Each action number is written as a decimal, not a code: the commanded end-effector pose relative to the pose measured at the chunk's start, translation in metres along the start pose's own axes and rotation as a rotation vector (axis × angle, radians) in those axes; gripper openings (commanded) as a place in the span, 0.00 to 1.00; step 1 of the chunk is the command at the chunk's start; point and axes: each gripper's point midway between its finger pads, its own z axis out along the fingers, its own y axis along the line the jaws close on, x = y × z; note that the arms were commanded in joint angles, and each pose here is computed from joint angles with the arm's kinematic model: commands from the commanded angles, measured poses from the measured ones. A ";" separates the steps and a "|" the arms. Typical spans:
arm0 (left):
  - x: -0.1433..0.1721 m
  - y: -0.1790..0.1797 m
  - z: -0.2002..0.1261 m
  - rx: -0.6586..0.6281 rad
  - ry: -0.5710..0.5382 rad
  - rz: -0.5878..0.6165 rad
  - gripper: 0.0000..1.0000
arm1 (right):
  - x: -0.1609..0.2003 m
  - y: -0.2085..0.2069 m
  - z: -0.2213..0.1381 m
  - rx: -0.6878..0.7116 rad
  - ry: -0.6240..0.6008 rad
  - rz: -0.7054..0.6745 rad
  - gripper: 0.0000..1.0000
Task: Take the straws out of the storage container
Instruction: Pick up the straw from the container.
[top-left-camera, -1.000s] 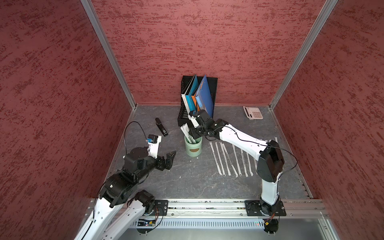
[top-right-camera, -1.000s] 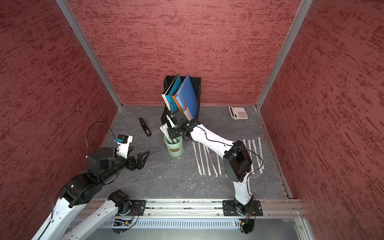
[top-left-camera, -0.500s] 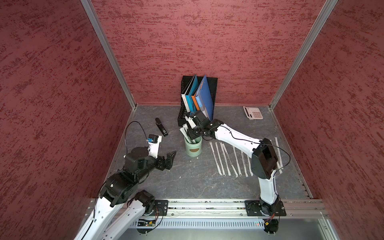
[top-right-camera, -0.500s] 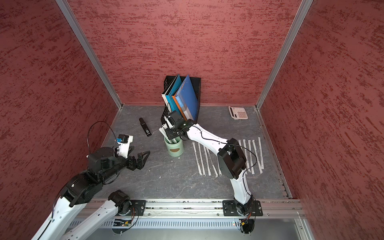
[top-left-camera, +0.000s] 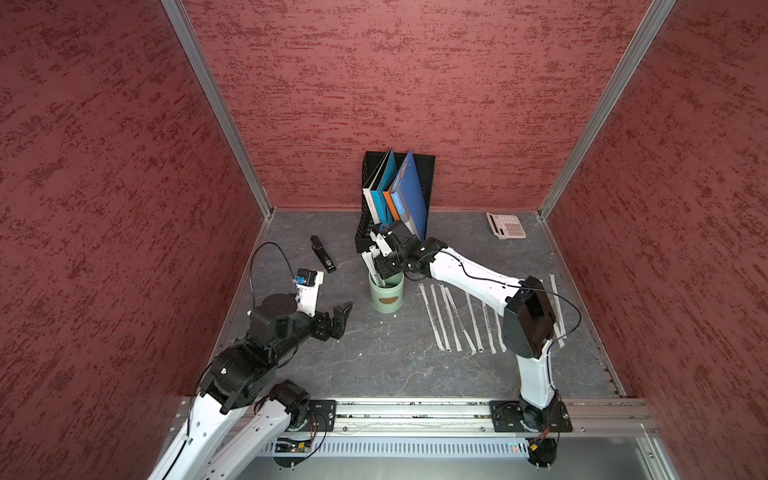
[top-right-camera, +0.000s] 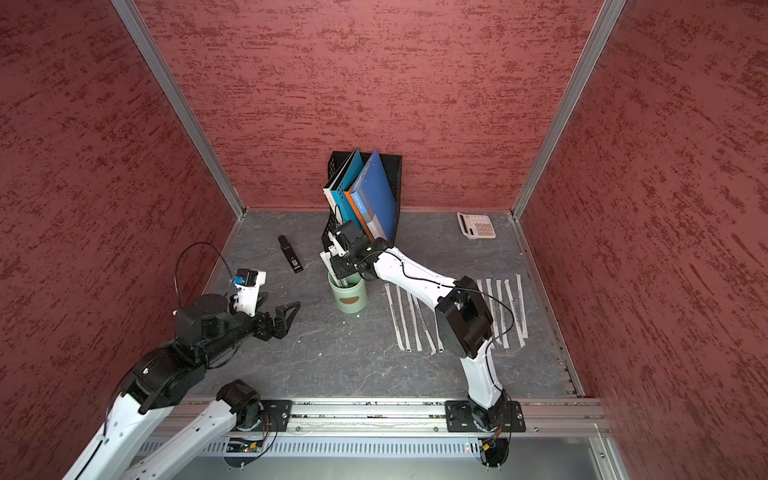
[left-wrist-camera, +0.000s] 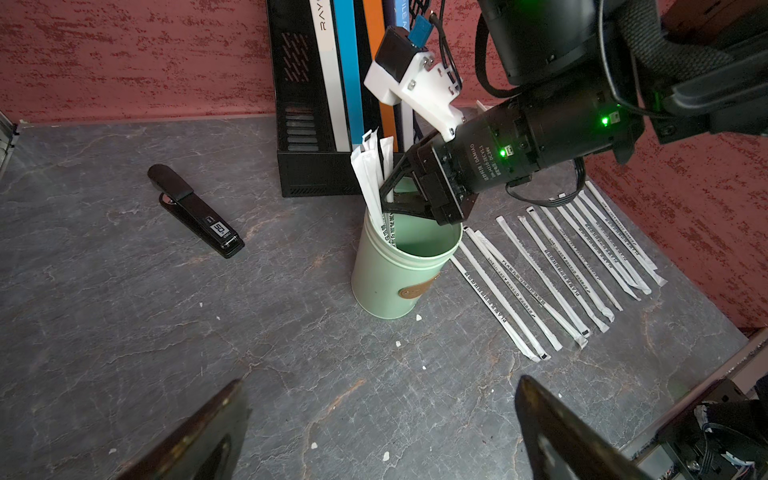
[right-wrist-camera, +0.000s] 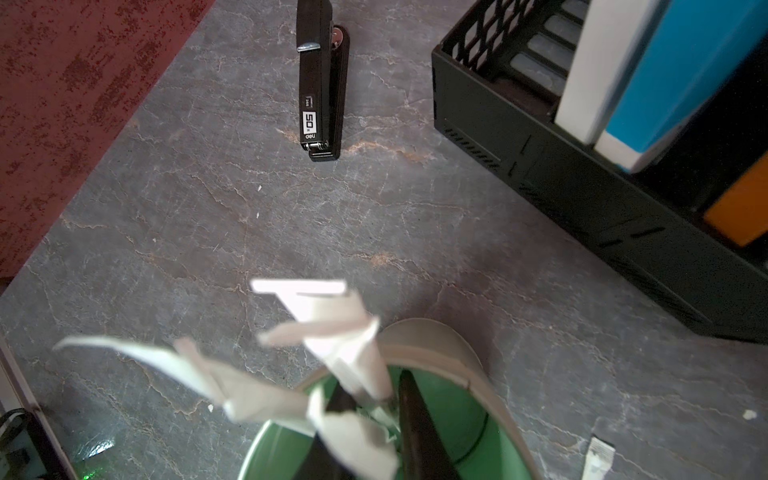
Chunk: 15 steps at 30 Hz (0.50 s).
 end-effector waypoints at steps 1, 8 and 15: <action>0.001 0.003 0.001 -0.010 -0.004 -0.004 0.99 | -0.017 0.011 -0.021 -0.025 -0.054 -0.007 0.19; 0.002 0.003 0.001 -0.012 -0.001 -0.004 0.99 | -0.015 0.009 -0.024 -0.015 -0.051 -0.008 0.16; 0.002 0.002 0.002 -0.010 0.003 -0.004 0.99 | -0.012 0.007 -0.029 -0.008 -0.049 -0.012 0.18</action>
